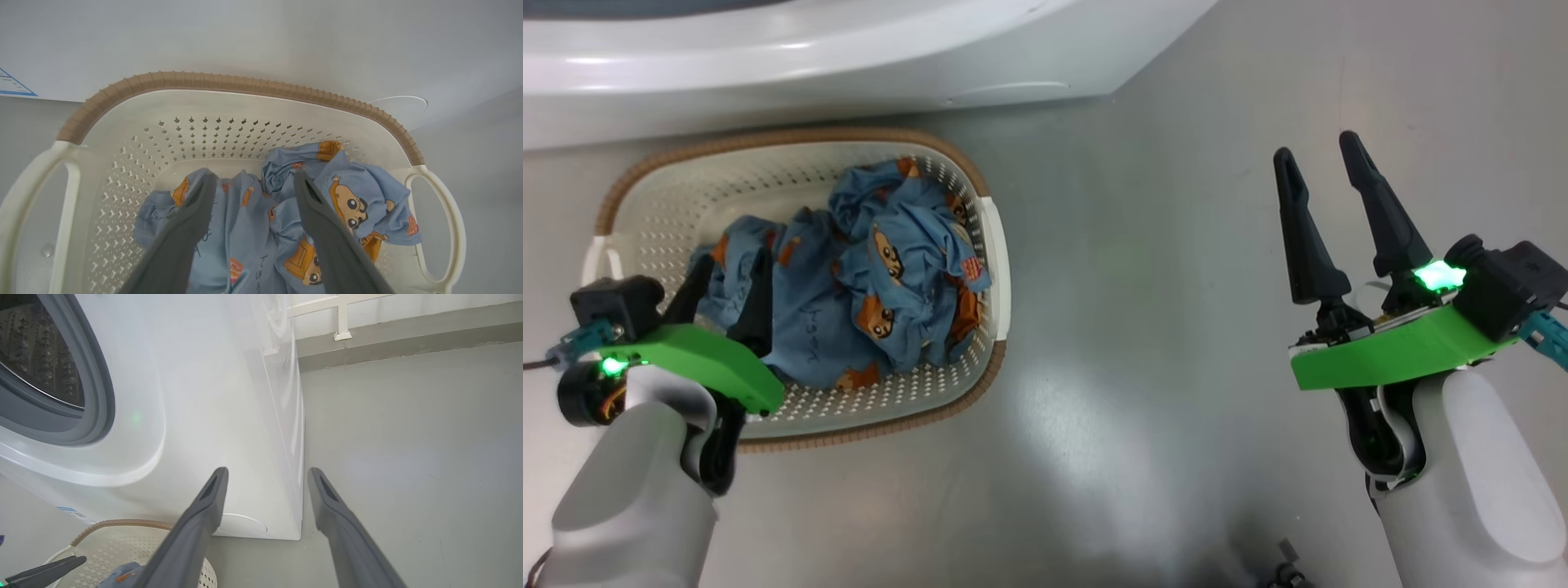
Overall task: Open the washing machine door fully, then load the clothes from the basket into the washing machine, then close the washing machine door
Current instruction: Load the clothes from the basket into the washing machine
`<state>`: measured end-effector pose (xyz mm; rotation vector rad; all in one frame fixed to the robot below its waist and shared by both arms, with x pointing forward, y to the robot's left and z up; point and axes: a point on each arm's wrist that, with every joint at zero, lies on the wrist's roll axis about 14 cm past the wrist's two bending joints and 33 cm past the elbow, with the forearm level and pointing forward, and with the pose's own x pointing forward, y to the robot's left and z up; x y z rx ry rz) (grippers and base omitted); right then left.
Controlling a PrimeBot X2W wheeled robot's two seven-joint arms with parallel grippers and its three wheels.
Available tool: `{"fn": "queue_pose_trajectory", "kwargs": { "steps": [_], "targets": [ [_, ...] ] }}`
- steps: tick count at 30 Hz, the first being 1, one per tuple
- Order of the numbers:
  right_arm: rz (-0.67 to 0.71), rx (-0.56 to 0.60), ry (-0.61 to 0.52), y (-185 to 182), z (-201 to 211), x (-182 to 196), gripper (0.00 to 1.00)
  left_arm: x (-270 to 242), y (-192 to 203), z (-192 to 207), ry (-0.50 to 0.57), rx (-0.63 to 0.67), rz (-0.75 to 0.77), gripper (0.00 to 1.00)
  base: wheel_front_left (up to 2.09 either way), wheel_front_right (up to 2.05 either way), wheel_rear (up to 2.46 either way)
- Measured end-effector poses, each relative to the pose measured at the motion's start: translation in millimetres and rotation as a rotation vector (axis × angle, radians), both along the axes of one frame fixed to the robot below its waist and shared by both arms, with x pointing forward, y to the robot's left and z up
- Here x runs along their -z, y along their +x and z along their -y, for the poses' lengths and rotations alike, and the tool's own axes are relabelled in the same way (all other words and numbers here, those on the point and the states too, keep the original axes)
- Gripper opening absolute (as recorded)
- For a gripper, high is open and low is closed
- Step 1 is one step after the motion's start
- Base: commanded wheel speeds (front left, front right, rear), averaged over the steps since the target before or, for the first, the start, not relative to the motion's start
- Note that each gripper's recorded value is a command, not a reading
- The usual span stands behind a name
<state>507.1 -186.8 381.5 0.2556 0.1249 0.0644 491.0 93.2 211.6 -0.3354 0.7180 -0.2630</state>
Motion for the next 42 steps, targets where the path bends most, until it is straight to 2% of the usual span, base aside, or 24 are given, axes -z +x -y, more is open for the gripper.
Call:
{"fn": "queue_pose_trajectory", "kwargs": {
  "steps": [16, 34, 35, 36, 42],
  "targets": [
    [-0.06, 0.019, -0.005, 8, 5, 38, 1.0, 77, -15, 7, 0.055, 0.068, -0.242, 1.0, 0.0, 0.0, 0.0],
    [-0.12, 0.045, -0.025, -1, 14, 62, 1.0, 128, -43, 23, 0.094, 0.195, -0.467, 1.0, 0.0, 0.0, 0.0],
    [-0.122, 0.045, -0.026, -1, 14, 63, 1.0, 129, -44, 23, 0.092, 0.197, -0.472, 0.36, 0.0, 0.0, 0.0],
    [-0.123, 0.045, -0.027, -1, 15, 63, 1.0, 130, -45, 24, 0.092, 0.199, -0.479, 0.0, 0.0, 0.0, 0.0],
    [-0.12, 0.044, -0.022, -1, 13, 62, 1.0, 128, -46, 25, 0.089, 0.205, -0.479, 0.0, 0.0, 0.0, 0.0]
  ]
}}
